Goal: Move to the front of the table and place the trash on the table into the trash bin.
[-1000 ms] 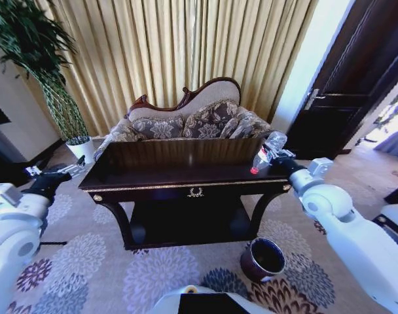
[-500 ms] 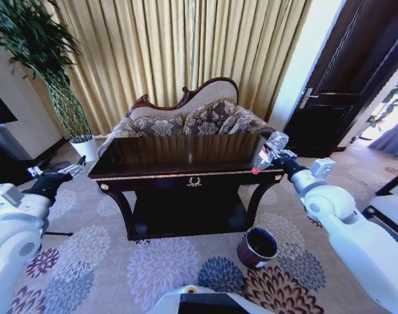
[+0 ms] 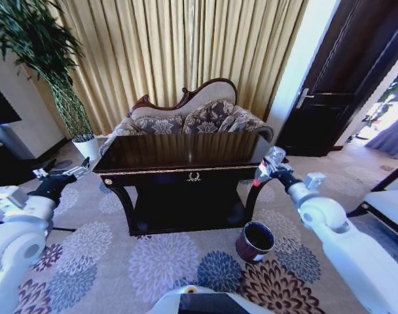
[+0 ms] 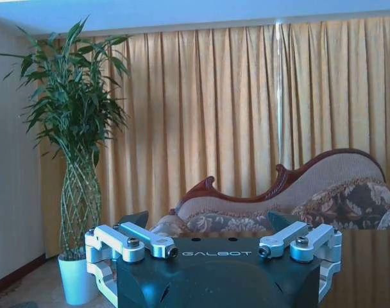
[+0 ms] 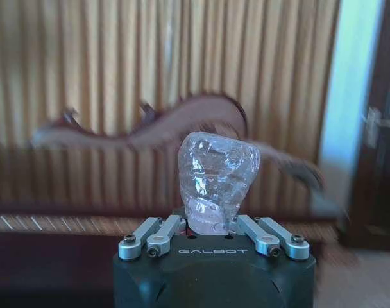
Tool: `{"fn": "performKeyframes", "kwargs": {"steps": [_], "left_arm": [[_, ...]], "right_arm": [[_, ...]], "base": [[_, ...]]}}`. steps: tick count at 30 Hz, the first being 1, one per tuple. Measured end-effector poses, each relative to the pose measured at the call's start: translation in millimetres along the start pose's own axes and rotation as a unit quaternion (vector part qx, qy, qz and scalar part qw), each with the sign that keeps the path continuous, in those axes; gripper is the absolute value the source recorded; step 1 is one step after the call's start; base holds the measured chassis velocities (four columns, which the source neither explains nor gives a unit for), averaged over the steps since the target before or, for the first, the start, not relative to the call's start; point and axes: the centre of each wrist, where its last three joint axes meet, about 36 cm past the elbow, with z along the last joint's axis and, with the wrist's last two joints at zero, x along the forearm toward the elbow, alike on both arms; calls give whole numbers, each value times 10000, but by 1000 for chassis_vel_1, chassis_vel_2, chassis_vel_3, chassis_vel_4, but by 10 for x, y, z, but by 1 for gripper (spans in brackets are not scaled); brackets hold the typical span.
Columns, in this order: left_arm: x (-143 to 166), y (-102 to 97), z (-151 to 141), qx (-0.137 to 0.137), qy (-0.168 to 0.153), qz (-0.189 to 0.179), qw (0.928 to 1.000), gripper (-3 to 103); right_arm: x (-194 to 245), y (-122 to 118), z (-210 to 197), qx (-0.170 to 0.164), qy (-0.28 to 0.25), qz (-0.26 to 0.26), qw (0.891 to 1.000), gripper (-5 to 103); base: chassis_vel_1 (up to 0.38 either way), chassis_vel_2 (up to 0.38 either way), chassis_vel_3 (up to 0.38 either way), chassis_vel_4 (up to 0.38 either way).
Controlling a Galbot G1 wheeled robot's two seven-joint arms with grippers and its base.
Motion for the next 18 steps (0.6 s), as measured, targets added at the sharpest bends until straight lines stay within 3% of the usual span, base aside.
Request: {"fn": "performKeyframes", "kwargs": {"steps": [10,18], "left_arm": [[63,-11,-14,-16,-62,-7,10000,100],[110,-13,-17,-32,-91,12,10000,100]], "right_arm": [[-342,-371,1214,-3,895,794,9928,25],[-540,-707,1819,-33,1191,1291,9844,25]], "base": [[0,0,0,0],[0,0,0,0]]}}
